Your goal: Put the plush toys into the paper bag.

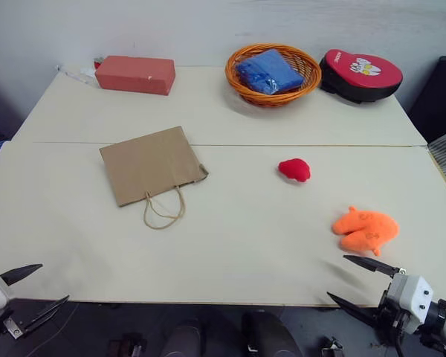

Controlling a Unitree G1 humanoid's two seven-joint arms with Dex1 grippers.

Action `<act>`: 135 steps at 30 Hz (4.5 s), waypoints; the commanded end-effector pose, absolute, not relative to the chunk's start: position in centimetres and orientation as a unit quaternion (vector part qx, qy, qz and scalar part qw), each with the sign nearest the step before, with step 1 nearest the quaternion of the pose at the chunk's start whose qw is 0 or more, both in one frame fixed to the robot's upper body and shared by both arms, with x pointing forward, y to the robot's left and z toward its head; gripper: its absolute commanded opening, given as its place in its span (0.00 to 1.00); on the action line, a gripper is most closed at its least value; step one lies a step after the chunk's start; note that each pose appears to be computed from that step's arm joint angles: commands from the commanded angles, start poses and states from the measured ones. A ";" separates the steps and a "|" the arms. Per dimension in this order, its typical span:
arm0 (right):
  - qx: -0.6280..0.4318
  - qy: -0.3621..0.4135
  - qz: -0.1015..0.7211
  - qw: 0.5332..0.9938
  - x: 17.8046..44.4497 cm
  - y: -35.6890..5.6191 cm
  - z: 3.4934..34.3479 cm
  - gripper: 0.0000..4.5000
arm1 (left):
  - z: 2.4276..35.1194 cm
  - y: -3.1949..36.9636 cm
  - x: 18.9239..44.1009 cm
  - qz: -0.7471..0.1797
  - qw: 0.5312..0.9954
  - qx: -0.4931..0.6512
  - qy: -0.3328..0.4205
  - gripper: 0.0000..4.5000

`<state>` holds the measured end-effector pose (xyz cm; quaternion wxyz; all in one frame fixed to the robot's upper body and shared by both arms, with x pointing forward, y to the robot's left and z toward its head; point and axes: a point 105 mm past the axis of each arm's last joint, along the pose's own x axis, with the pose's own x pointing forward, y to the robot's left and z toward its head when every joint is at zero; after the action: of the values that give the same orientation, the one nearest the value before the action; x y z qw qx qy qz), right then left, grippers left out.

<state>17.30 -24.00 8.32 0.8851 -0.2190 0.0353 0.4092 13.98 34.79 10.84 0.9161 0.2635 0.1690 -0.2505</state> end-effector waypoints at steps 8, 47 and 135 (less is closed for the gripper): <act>-0.212 0.010 0.411 0.887 17.7 -22.8 8.6 0.99 | 12.6 34.6 14.8 -0.247 0.931 0.231 0.140 1.00; -0.117 -0.131 0.391 0.904 21.3 -16.1 15.0 1.00 | 15.8 18.9 32.1 -0.535 0.758 0.372 -0.002 0.08; -0.115 -0.144 0.533 0.826 28.1 -11.3 18.0 0.85 | 25.8 8.7 27.2 -0.683 0.716 0.010 -0.145 0.00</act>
<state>29.04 -10.25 16.05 0.8280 -0.1228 -0.1094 0.5360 27.98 8.59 25.17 0.7227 -0.0071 -0.1265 -0.6794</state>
